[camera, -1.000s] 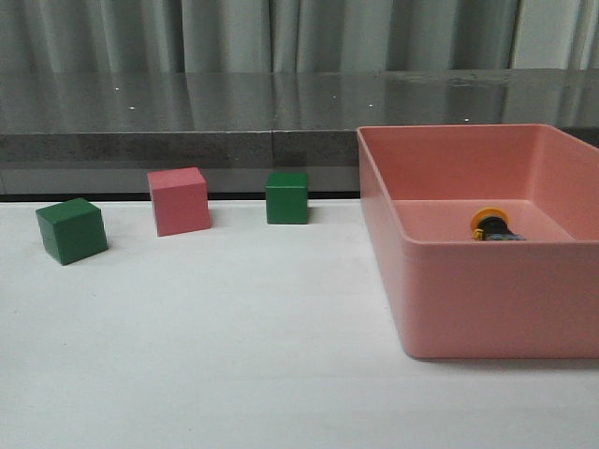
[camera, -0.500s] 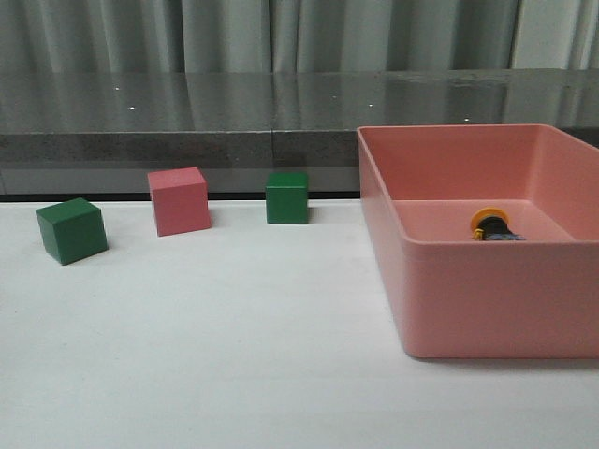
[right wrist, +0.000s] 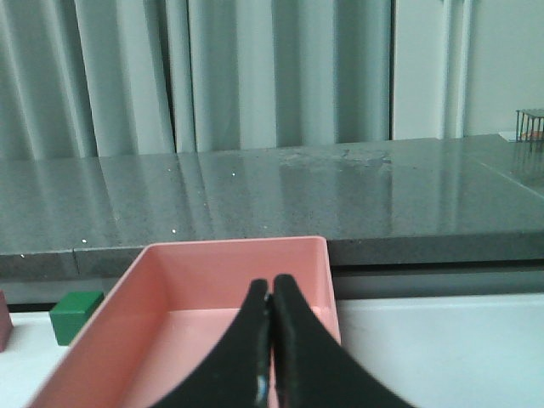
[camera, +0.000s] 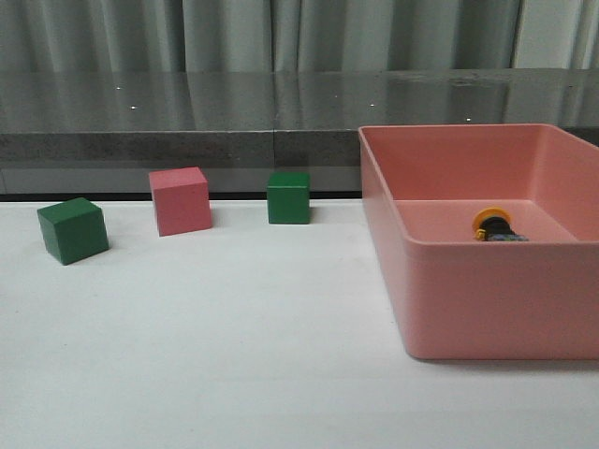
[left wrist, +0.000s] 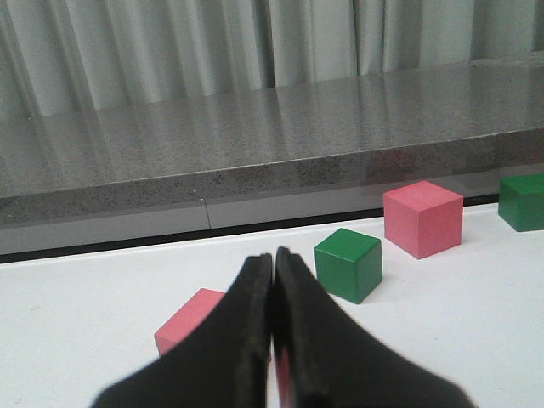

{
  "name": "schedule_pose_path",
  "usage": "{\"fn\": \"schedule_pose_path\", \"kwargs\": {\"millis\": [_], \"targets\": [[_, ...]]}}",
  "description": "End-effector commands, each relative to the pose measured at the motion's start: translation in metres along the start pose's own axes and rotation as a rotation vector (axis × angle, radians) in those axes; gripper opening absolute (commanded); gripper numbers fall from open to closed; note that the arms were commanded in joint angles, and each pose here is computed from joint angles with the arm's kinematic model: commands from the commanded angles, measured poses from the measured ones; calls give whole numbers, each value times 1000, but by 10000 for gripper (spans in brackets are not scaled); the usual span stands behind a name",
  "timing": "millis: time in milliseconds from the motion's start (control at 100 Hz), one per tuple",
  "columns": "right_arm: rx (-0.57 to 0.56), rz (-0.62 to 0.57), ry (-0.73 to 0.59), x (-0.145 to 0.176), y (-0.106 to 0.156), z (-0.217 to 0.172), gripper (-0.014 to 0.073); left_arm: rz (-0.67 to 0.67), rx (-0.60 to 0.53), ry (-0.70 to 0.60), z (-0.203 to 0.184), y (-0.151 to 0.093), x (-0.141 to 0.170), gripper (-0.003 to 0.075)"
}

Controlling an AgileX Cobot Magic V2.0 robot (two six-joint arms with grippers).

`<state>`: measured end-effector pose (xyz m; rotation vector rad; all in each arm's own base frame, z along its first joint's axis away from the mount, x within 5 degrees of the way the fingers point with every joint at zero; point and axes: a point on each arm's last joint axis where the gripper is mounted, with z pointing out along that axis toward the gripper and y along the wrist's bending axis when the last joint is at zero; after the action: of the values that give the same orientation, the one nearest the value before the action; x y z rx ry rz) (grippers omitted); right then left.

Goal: Place and stand button with both arms

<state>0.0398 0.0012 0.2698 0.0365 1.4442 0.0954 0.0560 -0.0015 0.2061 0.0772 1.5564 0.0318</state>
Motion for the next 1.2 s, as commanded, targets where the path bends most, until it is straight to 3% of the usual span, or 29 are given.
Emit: {"fn": "schedule_pose_path", "kwargs": {"millis": [0,180,300,580,700,850,900,1020,1190], "targets": [[4,15,-2,-49,4,-5,-118,-19,-3,-81,-1,0,1,-19],[34,12,322,-107,9,16,-118,-19,-3,-81,-1,0,1,-19],[35,28,469,-135,13,38,-118,-19,-3,-81,-1,0,1,-19],[21,74,633,-126,15,97,-99,-19,-3,-81,-1,0,1,-19],[-15,104,660,-117,19,121,67,-19,-3,-81,-1,0,1,-19],[-135,93,652,-107,27,148,507,-19,-3,-81,-1,0,1,-19],[-167,118,640,-104,30,158,603,-19,-3,-81,-1,0,1,-19],[-222,125,630,-93,34,182,566,-19,-3,-81,-1,0,1,-19],[-212,143,723,-60,32,219,521,-19,-3,-81,-1,0,1,-19]]}}
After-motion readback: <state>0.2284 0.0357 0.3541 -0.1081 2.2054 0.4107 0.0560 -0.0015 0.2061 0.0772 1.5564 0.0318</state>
